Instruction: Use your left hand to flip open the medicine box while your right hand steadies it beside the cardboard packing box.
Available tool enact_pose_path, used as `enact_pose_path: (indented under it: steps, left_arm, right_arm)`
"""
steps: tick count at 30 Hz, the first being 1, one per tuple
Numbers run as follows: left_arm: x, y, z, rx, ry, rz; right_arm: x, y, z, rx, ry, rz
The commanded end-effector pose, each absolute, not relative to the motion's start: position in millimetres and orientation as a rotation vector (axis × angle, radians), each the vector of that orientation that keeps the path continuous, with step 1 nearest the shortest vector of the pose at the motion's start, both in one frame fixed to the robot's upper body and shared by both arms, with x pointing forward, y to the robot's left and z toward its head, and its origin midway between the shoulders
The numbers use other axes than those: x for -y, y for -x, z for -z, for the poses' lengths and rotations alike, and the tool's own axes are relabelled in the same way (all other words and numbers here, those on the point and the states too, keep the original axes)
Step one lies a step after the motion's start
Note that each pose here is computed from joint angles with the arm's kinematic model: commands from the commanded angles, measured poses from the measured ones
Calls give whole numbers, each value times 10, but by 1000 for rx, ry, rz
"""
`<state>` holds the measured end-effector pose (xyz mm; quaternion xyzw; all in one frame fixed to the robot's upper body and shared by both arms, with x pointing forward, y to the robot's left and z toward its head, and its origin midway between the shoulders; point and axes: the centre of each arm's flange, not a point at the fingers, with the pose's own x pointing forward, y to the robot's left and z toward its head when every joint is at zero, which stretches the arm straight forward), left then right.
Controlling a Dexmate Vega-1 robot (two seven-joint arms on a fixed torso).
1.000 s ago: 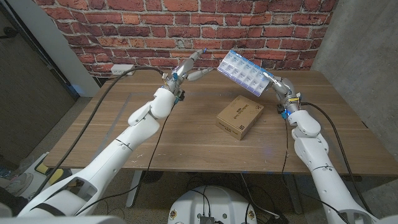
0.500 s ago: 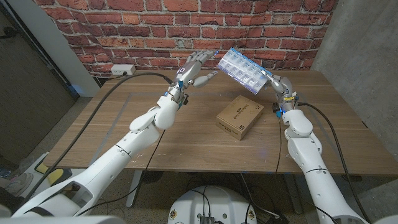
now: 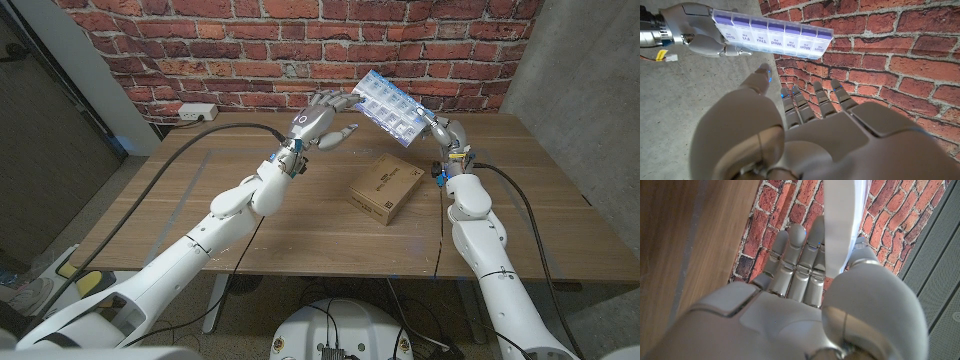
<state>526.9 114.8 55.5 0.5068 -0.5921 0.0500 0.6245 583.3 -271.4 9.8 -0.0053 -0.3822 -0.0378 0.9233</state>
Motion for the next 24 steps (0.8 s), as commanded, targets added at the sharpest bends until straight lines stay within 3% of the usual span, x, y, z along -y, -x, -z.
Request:
enact_pose_path:
  steps: [1, 24]
  left_arm:
    - [-1016, -5264, -466, 1340, -1253, -112]
    - [-713, -5234, -273, 1391, -1503, -151]
  right_arm:
    - [2603, -5786, -194, 828, 13, 106]
    - [2418, -5733, -288, 862, 33, 141]
